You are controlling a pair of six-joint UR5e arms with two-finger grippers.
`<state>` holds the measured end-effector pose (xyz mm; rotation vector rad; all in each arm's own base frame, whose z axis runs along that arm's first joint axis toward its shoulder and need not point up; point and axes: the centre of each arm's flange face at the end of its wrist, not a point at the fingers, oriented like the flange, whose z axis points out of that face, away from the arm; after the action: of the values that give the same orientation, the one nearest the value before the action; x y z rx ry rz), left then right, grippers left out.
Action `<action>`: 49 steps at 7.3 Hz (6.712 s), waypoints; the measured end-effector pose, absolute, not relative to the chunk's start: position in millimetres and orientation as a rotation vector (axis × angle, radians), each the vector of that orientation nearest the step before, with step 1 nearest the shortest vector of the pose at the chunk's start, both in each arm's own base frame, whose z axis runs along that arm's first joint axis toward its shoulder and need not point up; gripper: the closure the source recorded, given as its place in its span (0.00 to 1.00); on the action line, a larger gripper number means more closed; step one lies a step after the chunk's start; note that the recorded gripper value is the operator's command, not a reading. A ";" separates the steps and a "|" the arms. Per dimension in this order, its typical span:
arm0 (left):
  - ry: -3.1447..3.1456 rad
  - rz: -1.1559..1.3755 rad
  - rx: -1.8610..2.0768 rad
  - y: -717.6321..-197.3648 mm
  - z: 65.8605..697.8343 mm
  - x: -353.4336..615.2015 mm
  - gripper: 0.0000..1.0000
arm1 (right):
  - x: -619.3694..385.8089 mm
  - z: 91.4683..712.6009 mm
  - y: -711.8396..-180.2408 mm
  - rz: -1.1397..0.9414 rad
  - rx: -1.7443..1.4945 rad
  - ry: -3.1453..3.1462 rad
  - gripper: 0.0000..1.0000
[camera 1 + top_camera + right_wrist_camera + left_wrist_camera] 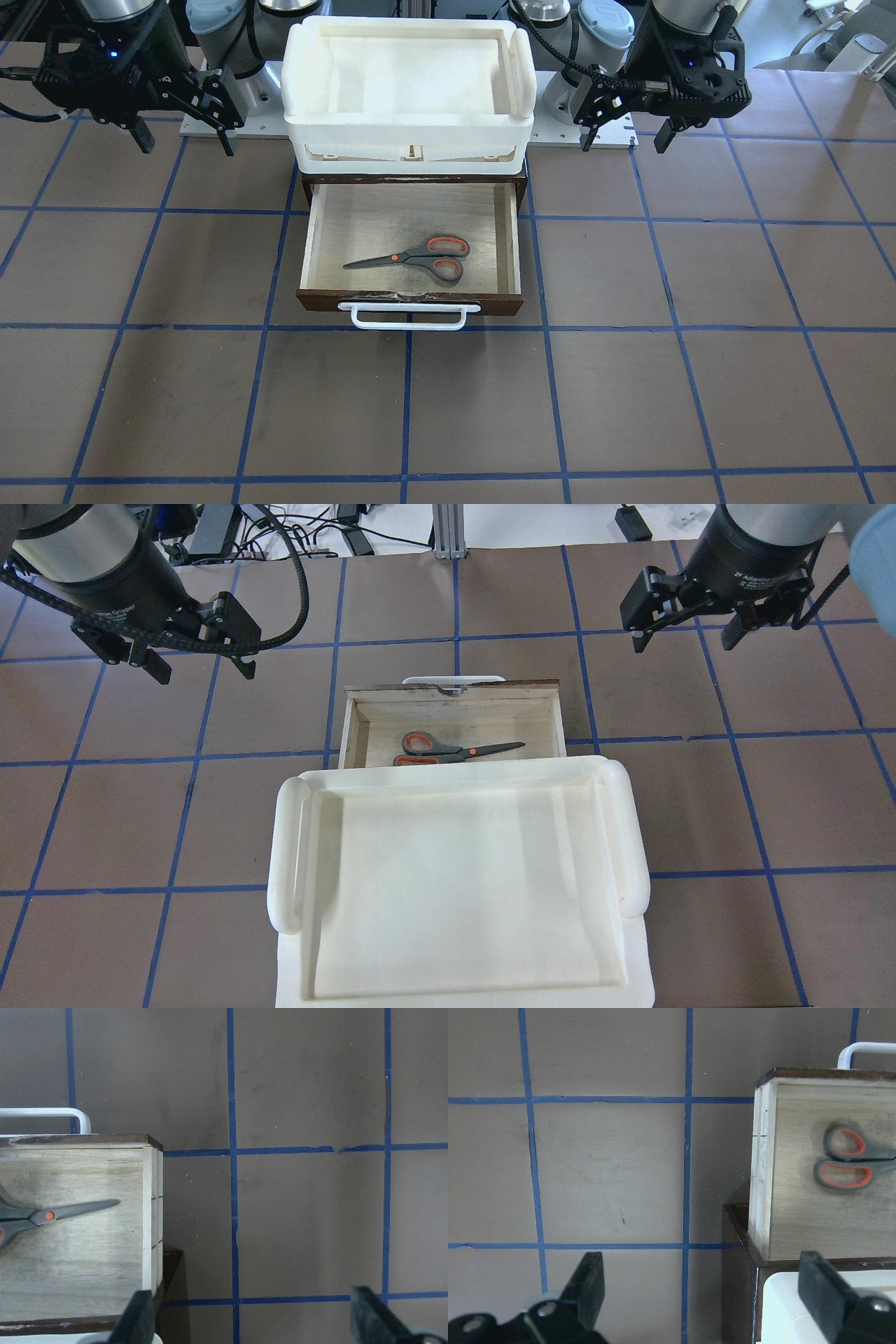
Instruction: Put scissors in drawer and close it
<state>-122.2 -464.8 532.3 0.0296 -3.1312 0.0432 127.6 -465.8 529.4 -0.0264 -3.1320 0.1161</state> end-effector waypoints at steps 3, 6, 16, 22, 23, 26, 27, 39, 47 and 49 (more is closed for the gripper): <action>-3.130 0.040 0.028 -465.4 531.4 -122.7 0.00 | 128.7 533.1 -457.3 0.100 -0.033 -3.130 0.00; -3.131 0.041 0.027 -465.5 531.4 -122.9 0.00 | 128.8 532.2 -456.2 0.094 -0.027 -3.129 0.00; -3.124 0.079 -0.047 -481.8 523.1 -124.6 0.00 | 126.9 527.8 -456.6 0.080 -0.042 -3.116 0.00; -3.038 0.302 -0.116 -616.9 452.6 -197.1 0.00 | 127.1 526.8 -454.1 0.062 -0.026 -3.119 0.00; -3.056 0.280 -0.147 -636.8 433.7 -217.0 0.00 | 127.1 526.3 -453.9 0.057 -0.022 -3.119 0.00; -3.071 0.138 -0.155 -669.1 368.9 -252.1 0.00 | 127.6 525.1 -454.0 0.049 -0.016 -3.118 0.00; -3.069 0.092 -0.158 -672.7 350.5 -258.7 0.00 | 127.6 524.7 -454.0 0.047 -0.016 -3.118 0.00; -2.976 -0.328 -0.357 -656.3 269.5 -299.8 0.00 | 126.1 519.0 -451.1 0.024 0.005 -3.116 0.00; -2.959 -0.460 -0.513 -617.9 292.4 -288.6 0.00 | 126.4 518.9 -450.5 0.022 0.007 -3.115 0.00; -2.961 -0.479 -0.540 -606.3 296.4 -283.3 0.00 | 126.1 519.1 -450.5 0.023 0.006 -3.115 0.00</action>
<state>-283.3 -606.3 296.4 -0.5404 -2.9607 -0.4786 126.1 -450.5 519.1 0.0061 -3.1154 0.0228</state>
